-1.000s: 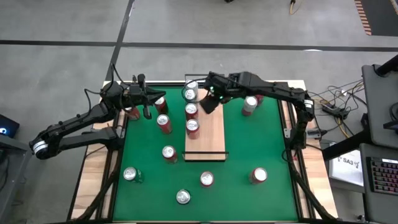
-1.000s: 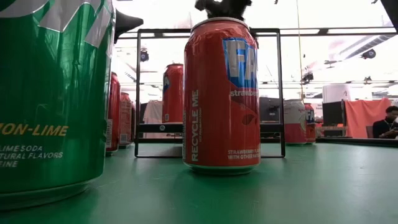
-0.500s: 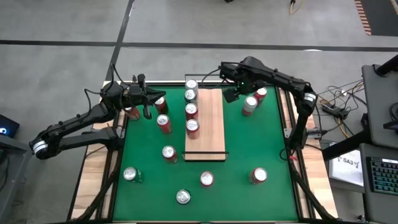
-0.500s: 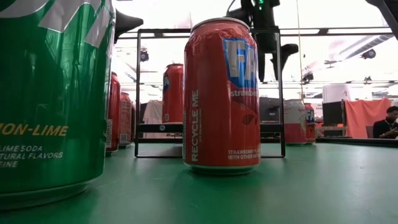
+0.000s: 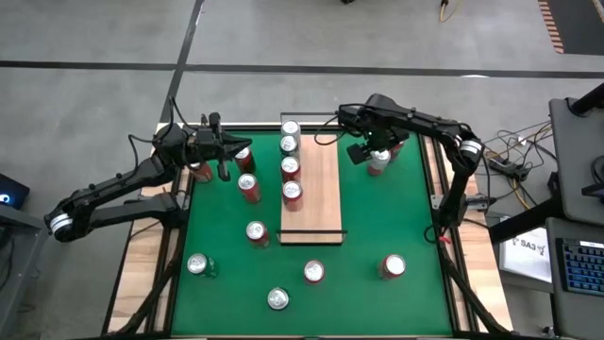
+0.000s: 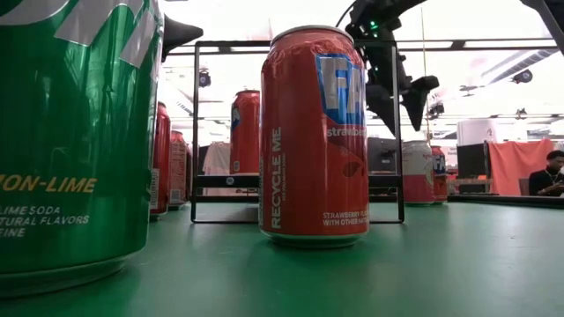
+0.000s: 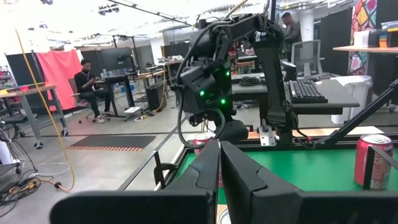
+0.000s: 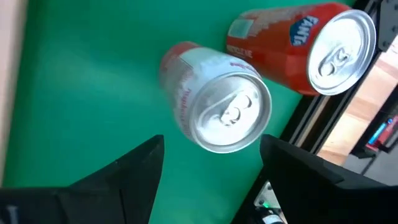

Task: Place canned beverage on shelf
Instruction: Put the white/pink soda can on the shelf and aligned with the other white/pink soda can

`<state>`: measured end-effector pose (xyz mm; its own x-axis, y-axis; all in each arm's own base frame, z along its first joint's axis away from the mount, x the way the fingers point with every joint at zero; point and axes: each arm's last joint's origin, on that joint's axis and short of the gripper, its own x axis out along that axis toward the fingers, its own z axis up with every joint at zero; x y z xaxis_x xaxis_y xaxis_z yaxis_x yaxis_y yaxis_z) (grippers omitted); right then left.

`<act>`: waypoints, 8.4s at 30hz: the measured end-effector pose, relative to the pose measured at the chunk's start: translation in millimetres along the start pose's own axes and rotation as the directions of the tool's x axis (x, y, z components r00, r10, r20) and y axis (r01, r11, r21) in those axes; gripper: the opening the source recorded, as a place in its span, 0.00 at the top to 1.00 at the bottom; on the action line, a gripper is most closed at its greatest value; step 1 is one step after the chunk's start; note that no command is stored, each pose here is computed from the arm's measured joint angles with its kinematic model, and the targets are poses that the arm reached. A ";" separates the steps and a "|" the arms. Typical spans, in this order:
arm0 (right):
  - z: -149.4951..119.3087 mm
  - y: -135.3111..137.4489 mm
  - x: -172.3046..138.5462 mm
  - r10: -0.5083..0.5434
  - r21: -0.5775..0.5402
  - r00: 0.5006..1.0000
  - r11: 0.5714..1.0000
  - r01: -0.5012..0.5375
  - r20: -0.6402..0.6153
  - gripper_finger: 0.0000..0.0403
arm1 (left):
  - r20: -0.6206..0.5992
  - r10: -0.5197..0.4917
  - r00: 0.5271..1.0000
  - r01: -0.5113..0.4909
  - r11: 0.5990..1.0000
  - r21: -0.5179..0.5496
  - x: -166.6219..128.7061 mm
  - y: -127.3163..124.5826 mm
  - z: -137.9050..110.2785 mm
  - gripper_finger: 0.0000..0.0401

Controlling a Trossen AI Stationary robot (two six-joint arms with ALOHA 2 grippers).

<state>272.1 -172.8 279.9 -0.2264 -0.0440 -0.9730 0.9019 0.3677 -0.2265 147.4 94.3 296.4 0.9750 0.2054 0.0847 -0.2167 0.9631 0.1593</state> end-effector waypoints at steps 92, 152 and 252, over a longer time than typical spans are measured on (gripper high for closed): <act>14.1 -4.8 -3.9 0.151 0.040 0.986 0.987 -0.154 0.070 0.36 | 0.000 0.001 1.000 -0.001 1.000 0.000 0.0 0.1 0.1 1.00; 11.0 0.9 19.0 0.158 0.075 0.986 0.984 -0.162 0.055 0.33 | -0.005 0.001 1.000 -0.001 1.000 0.002 0.0 0.0 -0.4 1.00; -16.4 87.0 -36.3 0.417 -0.354 0.882 0.877 -0.326 0.221 0.29 | -0.003 0.001 1.000 -0.001 1.000 0.003 0.0 0.0 -0.3 1.00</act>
<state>352.7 -124.1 296.2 0.2571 -0.0906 -0.9621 0.7345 0.6653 0.1336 147.4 94.4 296.1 0.9750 0.2067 0.0814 -0.2176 0.9625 0.1621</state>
